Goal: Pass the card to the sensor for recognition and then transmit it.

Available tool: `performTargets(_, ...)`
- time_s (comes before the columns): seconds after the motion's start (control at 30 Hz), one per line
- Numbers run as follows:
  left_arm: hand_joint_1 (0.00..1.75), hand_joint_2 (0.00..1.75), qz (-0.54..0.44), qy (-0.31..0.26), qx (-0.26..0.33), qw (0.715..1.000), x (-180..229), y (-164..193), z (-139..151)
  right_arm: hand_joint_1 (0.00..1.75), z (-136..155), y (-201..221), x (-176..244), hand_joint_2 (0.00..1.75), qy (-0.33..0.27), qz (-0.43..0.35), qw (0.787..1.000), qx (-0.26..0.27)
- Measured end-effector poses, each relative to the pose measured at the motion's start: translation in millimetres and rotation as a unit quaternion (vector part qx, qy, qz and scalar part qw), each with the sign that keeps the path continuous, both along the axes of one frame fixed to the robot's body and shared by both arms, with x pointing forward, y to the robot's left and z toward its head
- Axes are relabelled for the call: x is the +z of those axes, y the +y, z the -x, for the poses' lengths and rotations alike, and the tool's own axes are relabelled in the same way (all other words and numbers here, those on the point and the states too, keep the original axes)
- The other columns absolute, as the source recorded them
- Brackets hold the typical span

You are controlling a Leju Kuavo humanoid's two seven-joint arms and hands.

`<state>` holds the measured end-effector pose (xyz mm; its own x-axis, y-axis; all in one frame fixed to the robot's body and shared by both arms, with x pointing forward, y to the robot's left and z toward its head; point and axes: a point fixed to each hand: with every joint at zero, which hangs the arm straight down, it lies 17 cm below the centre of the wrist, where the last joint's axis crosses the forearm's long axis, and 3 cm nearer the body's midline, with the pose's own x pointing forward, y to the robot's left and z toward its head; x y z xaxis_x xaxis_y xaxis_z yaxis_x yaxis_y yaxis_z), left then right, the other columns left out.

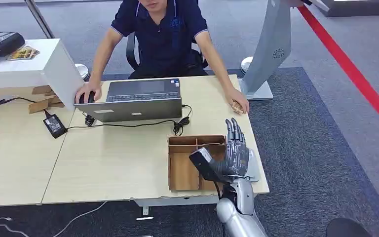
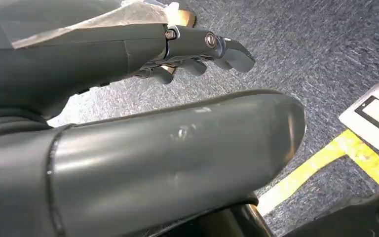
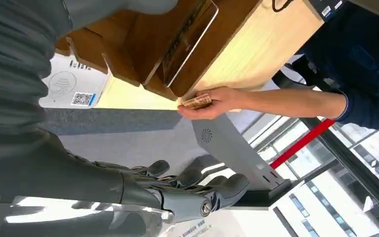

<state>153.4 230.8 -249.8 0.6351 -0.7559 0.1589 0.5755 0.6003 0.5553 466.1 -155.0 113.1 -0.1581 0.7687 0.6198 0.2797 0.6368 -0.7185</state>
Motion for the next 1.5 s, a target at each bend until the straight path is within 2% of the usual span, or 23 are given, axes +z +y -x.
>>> performTargets(0.6,0.0,0.0,0.001,-0.001,0.0,1.0,0.1,-0.4,-0.3,0.19,-0.1,-0.6,-1.0,1.75,0.002,-0.004,1.0,-0.001)
performTargets(0.83,0.0,0.0,0.001,-0.001,-0.001,1.0,0.1,-0.5,-0.5,0.16,-0.1,-0.6,-1.2,1.75,0.002,-0.004,1.0,-0.001)
performTargets(0.97,0.0,0.0,0.002,-0.002,-0.001,1.0,0.2,-0.6,-0.6,0.23,-0.2,-0.9,-1.4,1.75,0.003,-0.005,1.0,-0.001)
performTargets(1.5,0.0,0.0,0.002,-0.003,-0.003,1.0,0.4,-1.0,-1.2,0.24,-0.7,-0.7,-6.7,1.75,0.01,-0.004,1.0,-0.002)
